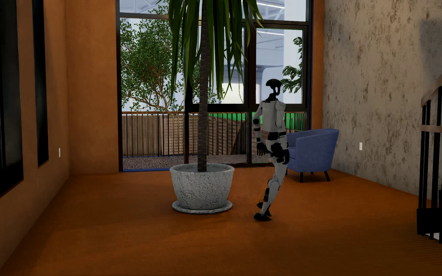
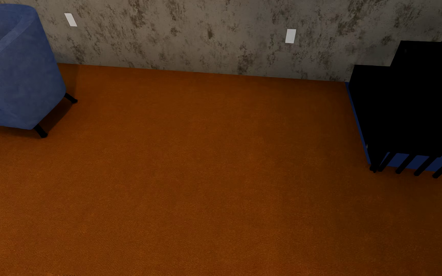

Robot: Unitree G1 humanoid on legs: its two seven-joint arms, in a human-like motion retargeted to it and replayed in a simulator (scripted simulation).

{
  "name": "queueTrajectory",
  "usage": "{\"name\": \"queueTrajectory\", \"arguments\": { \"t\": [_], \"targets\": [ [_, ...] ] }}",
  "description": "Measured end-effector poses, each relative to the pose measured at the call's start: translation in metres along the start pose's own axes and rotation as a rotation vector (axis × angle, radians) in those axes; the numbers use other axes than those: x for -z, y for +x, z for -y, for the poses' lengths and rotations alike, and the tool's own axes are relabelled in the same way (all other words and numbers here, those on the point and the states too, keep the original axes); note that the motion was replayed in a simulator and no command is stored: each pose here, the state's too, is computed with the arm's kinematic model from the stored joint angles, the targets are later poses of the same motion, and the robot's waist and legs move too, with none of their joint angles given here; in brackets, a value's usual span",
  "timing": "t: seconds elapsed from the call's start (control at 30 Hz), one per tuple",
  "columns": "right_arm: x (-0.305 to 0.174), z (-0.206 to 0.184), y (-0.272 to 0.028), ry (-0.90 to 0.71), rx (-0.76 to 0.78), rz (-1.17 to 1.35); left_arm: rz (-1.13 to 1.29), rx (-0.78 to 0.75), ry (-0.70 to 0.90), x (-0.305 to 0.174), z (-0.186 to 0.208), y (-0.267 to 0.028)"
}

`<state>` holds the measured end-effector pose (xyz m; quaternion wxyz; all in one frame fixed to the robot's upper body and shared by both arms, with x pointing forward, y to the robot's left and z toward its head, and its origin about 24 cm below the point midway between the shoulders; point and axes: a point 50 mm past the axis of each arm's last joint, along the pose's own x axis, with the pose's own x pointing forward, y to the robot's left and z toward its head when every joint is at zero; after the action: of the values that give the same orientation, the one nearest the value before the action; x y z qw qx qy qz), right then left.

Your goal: Go around the plant

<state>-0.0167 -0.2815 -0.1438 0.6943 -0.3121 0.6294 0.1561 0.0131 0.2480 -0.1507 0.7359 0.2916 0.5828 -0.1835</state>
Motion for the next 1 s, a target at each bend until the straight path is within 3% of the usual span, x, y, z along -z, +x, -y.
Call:
{"name": "queueTrajectory", "arguments": {
  "t": [0.23,0.37,0.47,0.57,0.67,0.83,0.93,1.0],
  "targets": [
    [-0.035,0.047,0.001,0.137,0.152,0.127,-0.037,0.040,0.029,0.008,0.012,0.000],
    [-0.051,0.008,0.007,0.119,0.046,0.160,-0.108,0.046,0.119,0.023,0.004,-0.001],
    [-0.055,-0.014,0.008,0.029,-0.032,0.161,-0.033,-0.041,0.053,-0.003,-0.023,0.005],
    [-0.045,-0.023,0.006,0.046,-0.050,0.141,0.102,-0.112,-0.045,-0.033,-0.039,0.004],
    [-0.030,-0.031,0.006,0.023,-0.072,0.080,0.153,-0.113,-0.042,-0.050,-0.041,0.006],
    [-0.009,-0.032,0.003,-0.053,-0.092,0.008,-0.018,-0.037,0.025,-0.008,-0.018,0.007],
    [-0.004,-0.005,0.000,-0.033,-0.022,0.020,-0.095,0.035,0.117,0.014,0.000,0.003],
    [0.003,0.009,-0.003,0.009,0.027,0.008,-0.078,0.018,0.082,0.015,-0.003,0.001]
  ]
}}
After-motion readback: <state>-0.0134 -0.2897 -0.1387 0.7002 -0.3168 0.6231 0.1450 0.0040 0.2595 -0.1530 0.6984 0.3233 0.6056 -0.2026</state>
